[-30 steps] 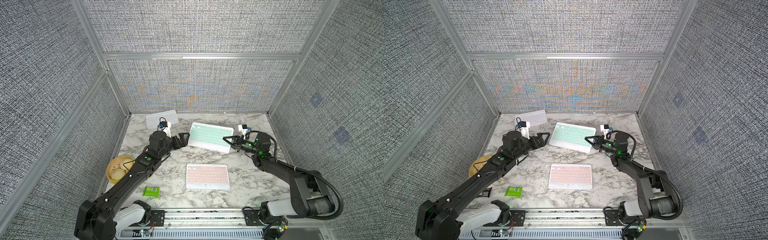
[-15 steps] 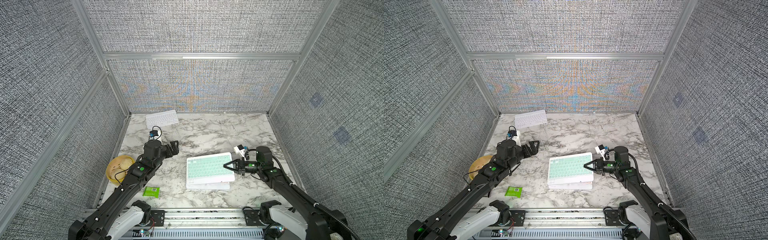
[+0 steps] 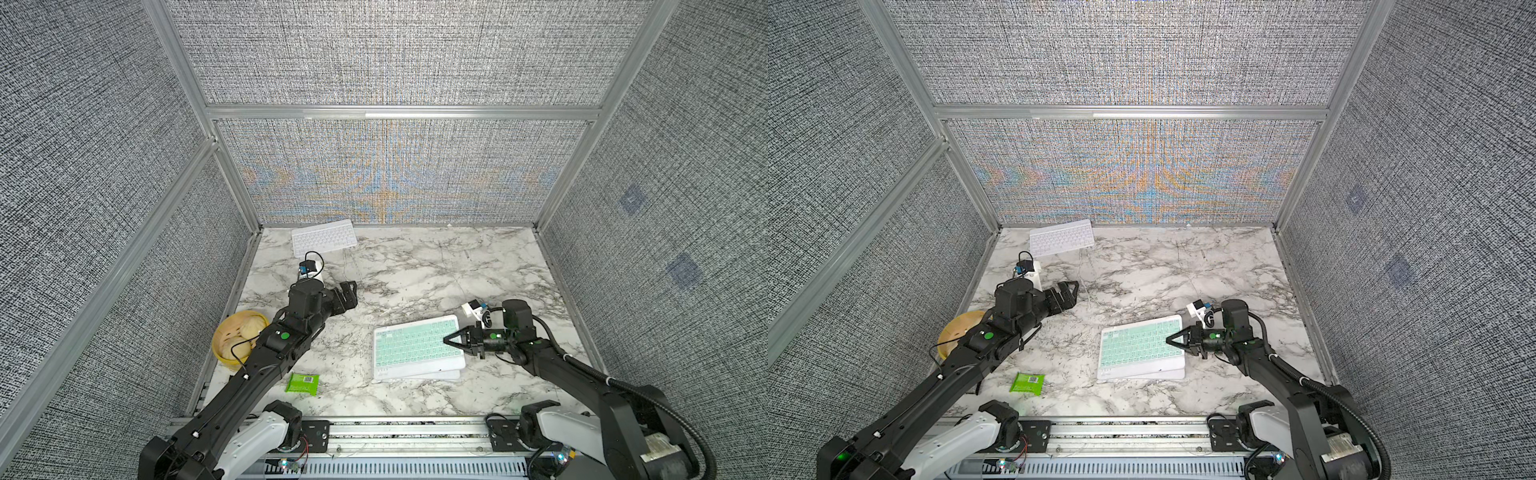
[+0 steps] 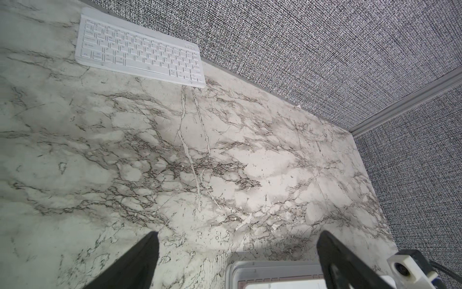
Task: Stack the numeric keypads
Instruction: Place the numeric keypad at the numeric keypad.
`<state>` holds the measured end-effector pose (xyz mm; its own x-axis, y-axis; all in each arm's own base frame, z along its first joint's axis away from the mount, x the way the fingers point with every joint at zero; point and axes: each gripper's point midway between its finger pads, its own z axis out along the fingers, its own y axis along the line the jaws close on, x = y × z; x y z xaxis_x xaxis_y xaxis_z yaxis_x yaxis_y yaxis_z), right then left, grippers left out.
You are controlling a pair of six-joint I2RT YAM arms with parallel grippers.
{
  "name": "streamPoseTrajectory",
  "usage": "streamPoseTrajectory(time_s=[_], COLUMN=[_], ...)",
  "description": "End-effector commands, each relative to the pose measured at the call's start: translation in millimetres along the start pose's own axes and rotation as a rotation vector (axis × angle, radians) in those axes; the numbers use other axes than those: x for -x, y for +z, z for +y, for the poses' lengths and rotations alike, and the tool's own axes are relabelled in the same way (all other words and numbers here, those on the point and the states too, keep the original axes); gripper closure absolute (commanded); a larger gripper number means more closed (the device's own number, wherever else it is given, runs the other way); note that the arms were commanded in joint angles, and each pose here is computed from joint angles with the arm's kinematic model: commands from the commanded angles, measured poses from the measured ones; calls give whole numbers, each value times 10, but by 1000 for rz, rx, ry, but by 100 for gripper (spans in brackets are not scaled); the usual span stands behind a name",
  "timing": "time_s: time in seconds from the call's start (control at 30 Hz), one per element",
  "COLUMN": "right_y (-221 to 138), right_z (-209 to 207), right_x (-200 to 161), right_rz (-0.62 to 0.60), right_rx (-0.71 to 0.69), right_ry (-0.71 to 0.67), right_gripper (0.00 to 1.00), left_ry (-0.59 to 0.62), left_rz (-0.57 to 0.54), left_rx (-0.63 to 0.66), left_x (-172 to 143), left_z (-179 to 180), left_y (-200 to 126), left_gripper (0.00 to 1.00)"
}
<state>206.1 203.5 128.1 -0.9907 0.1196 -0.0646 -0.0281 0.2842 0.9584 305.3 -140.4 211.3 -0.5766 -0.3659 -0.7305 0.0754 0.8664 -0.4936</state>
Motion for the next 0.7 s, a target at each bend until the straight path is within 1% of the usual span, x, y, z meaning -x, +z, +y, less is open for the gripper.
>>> streamPoseTrajectory(time_s=[0.0, 0.67], right_y=[15, 140], right_z=[60, -170], right_x=[63, 72], right_rz=[-5, 8], right_rx=[26, 12], right_ry=[-62, -4], right_gripper=[96, 96], left_ry=[-8, -22], left_rz=[-10, 11], left_rx=[14, 22], left_x=[21, -33], left_z=[30, 62], left_y=[-6, 68], left_gripper=[1, 1])
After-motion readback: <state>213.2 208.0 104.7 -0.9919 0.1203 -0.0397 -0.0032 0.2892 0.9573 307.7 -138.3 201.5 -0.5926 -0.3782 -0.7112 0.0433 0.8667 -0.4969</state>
